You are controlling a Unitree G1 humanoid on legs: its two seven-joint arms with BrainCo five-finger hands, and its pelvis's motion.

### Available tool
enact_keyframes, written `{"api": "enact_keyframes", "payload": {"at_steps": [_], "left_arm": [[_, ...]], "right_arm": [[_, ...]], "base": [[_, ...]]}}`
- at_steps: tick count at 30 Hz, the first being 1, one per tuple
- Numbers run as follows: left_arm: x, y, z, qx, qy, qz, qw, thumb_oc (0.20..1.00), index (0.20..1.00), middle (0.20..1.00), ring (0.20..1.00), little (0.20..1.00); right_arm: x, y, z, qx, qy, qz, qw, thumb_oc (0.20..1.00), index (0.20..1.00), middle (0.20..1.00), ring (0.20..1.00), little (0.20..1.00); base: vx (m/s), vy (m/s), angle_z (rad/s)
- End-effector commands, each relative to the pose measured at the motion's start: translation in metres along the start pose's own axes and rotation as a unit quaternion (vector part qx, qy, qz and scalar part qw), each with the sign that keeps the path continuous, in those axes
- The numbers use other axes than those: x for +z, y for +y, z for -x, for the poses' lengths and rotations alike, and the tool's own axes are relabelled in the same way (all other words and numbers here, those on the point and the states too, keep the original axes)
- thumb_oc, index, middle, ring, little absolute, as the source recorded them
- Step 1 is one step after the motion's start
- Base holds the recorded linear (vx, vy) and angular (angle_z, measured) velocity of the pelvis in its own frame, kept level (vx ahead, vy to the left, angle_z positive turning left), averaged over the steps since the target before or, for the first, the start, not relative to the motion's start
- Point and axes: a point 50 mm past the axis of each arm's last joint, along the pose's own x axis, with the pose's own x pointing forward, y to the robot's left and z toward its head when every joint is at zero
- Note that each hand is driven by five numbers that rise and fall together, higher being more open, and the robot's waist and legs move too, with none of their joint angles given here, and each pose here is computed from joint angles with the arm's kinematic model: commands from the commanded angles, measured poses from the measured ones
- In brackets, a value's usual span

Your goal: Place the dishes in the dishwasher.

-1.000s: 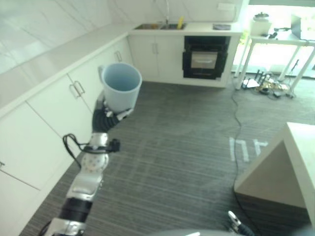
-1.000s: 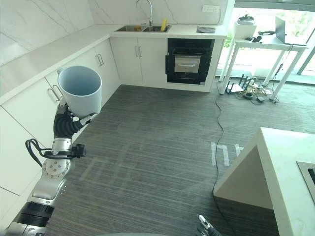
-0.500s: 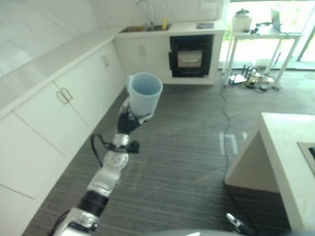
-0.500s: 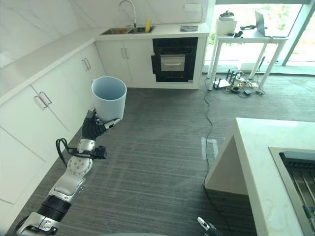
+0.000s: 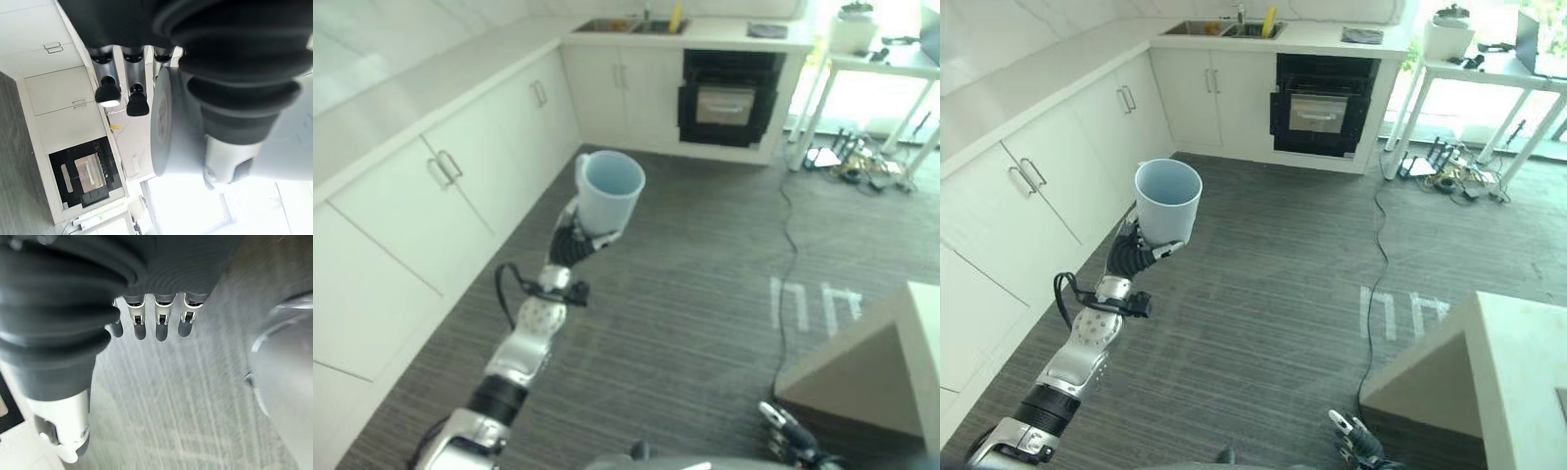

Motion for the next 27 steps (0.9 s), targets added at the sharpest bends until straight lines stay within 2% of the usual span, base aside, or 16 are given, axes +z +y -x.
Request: {"api": "enact_keyframes", "payload": {"at_steps": [1, 7, 12, 16, 23, 27], "left_arm": [[0.021, 0.015, -0.014, 0.024, -0.059, -0.004, 0.998, 0.200, 0.200, 0.200, 0.200, 0.200], [0.026, 0.012, -0.012, 0.007, -0.070, -0.007, 0.997, 0.200, 0.200, 0.200, 0.200, 0.200], [0.030, 0.003, -0.007, -0.022, -0.077, -0.008, 0.997, 0.200, 0.200, 0.200, 0.200, 0.200], [0.027, -0.002, -0.001, -0.017, -0.063, -0.011, 0.998, 0.200, 0.200, 0.200, 0.200, 0.200], [0.028, 0.009, 0.004, -0.003, -0.059, -0.004, 0.998, 0.200, 0.200, 0.200, 0.200, 0.200], [0.023, 0.020, 0.014, -0.002, -0.058, -0.003, 0.998, 0.200, 0.200, 0.200, 0.200, 0.200]], "right_arm": [[0.002, 0.006, -0.002, 0.013, -0.015, 0.004, 1.000, 1.000, 1.000, 1.000, 1.000, 1.000], [0.017, 0.008, -0.003, 0.031, -0.046, -0.005, 0.998, 1.000, 1.000, 1.000, 1.000, 1.000], [0.020, 0.006, -0.002, 0.030, -0.065, -0.020, 0.997, 1.000, 1.000, 1.000, 1.000, 1.000], [0.022, 0.010, -0.003, 0.028, -0.063, -0.012, 0.998, 1.000, 1.000, 1.000, 1.000, 1.000], [0.034, 0.000, -0.001, 0.030, -0.071, 0.018, 0.997, 1.000, 1.000, 1.000, 1.000, 1.000], [0.043, 0.004, -0.007, 0.036, -0.070, 0.029, 0.996, 1.000, 1.000, 1.000, 1.000, 1.000]], "base": [[0.27, 0.226, 0.24], [0.32, -0.059, 0.05], [0.51, -0.236, 0.48], [0.52, -0.307, 0.26], [0.36, -0.335, -0.39], [0.49, 0.067, -0.95]]}}
